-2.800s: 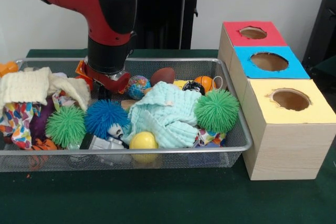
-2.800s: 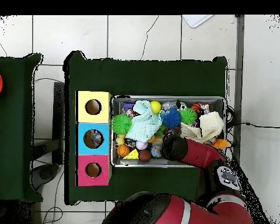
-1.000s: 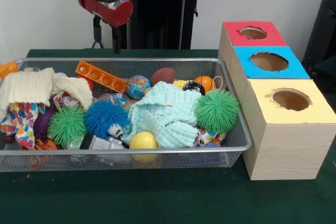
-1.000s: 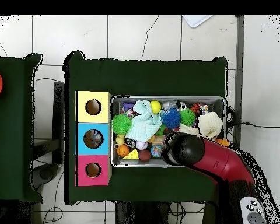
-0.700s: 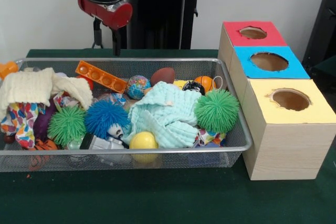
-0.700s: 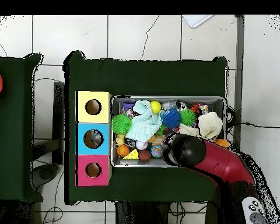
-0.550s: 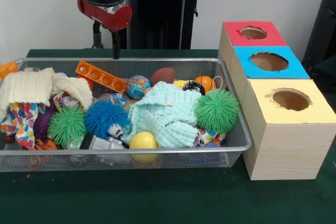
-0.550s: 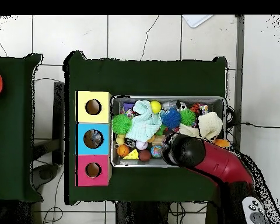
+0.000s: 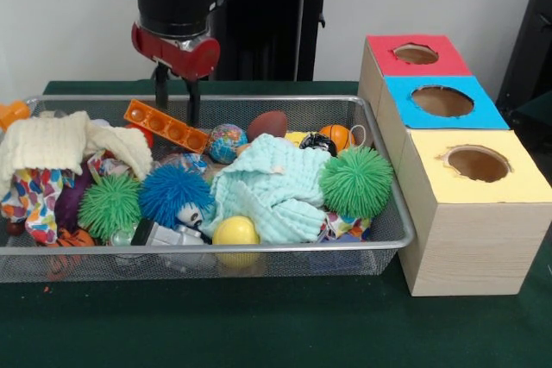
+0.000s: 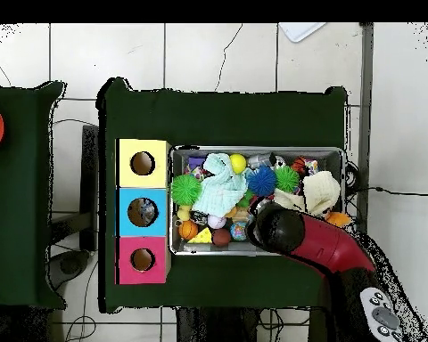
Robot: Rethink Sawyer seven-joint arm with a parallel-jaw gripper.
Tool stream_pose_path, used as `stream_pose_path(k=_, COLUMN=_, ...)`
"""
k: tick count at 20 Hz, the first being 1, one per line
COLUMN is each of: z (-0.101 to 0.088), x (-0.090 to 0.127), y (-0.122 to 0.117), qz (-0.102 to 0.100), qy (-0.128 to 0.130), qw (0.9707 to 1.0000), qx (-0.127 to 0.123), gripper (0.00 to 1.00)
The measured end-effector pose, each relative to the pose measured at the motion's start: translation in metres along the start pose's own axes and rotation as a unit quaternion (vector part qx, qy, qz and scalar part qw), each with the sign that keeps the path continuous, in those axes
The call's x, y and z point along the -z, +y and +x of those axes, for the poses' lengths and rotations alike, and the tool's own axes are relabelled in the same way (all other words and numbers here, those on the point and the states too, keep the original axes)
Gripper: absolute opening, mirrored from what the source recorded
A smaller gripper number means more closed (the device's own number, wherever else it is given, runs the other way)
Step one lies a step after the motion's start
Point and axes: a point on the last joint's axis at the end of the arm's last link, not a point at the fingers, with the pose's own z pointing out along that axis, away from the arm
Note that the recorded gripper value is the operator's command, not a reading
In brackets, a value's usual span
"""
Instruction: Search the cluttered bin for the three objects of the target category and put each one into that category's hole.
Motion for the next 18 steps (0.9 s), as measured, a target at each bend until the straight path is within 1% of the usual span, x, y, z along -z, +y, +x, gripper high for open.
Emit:
stream_pose_path(k=3, z=0.004, x=-0.014, y=0.001, qz=-0.001, qy=-0.002, qw=1.0000, qx=0.001, gripper=1.00)
stream_pose_path(k=4, z=0.006, x=-0.022, y=0.000, qz=-0.002, qy=-0.001, qw=1.0000, qx=0.002, gripper=1.00)
stream_pose_path(k=7, z=0.010, x=-0.030, y=0.001, qz=-0.001, qy=0.001, qw=1.0000, qx=0.003, gripper=1.00)
stream_pose_path(k=11, z=0.023, x=-0.048, y=0.004, qz=0.001, qy=0.012, qw=0.9999, qx=0.009, gripper=1.00)
stream_pose_path(k=14, z=0.034, x=-0.059, y=0.008, qz=0.005, qy=0.023, qw=0.9996, qx=0.016, gripper=1.00)
stream_pose_path(k=18, z=0.044, x=-0.070, y=0.011, qz=0.007, qy=0.032, qw=0.9992, qx=0.022, gripper=1.00)
